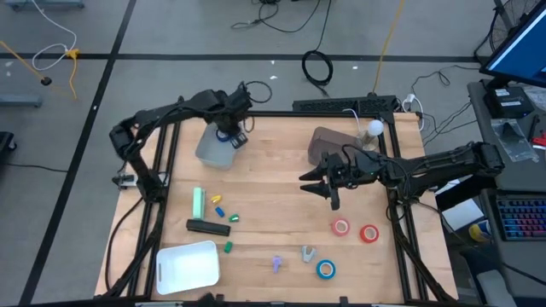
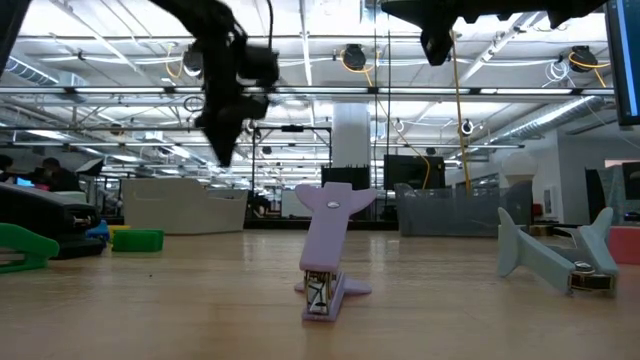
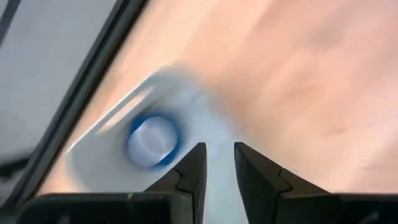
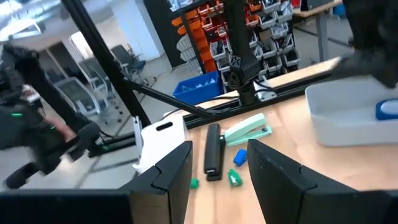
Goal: Pick and place Stapler, Stapler remover, tape
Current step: Put the orange tape into the gray bin
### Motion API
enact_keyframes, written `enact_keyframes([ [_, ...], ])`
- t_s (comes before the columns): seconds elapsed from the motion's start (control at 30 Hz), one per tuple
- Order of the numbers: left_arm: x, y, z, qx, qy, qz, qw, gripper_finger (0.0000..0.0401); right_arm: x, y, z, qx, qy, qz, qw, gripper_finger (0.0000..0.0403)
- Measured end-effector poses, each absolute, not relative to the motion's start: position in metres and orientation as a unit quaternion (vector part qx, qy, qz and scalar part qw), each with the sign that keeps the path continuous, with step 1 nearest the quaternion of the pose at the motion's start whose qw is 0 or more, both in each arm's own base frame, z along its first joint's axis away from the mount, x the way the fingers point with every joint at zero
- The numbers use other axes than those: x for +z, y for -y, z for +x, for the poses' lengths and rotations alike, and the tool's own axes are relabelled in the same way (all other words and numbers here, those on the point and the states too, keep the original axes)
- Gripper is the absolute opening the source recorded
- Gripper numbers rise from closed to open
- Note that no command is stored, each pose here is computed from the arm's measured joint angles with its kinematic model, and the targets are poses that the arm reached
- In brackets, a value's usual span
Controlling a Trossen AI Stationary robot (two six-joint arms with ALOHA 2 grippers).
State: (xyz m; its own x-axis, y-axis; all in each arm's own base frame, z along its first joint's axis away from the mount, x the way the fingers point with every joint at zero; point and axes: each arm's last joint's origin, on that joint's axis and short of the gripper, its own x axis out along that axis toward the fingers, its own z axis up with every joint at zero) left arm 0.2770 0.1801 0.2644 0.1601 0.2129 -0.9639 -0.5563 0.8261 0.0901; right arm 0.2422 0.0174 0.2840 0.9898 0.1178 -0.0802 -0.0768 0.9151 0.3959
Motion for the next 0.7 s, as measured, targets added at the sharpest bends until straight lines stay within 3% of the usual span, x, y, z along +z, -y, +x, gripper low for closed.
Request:
enact_keyframes([
  [0.13,0.296,-0.151,0.285,0.196,-0.519,-0.14,0.82,0.0088,0.285,-0.017,0.242,0.049,-0.048,0.244,0.967,0.0146],
  [0.27,0.32,-0.12,0.285,0.134,-0.472,-0.142,0.86,0.0088,0.286,-0.017,0.242,0.049,-0.046,0.267,0.961,0.0144],
  [0.47,0.341,-0.074,0.285,0.076,-0.439,-0.148,0.883,0.0088,0.285,-0.018,0.242,0.053,-0.047,0.236,0.969,0.0145],
  [0.7,0.342,-0.027,0.299,0.009,-0.419,-0.055,0.906,0.0088,0.288,-0.025,0.234,0.098,-0.068,0.226,0.967,0.0131],
])
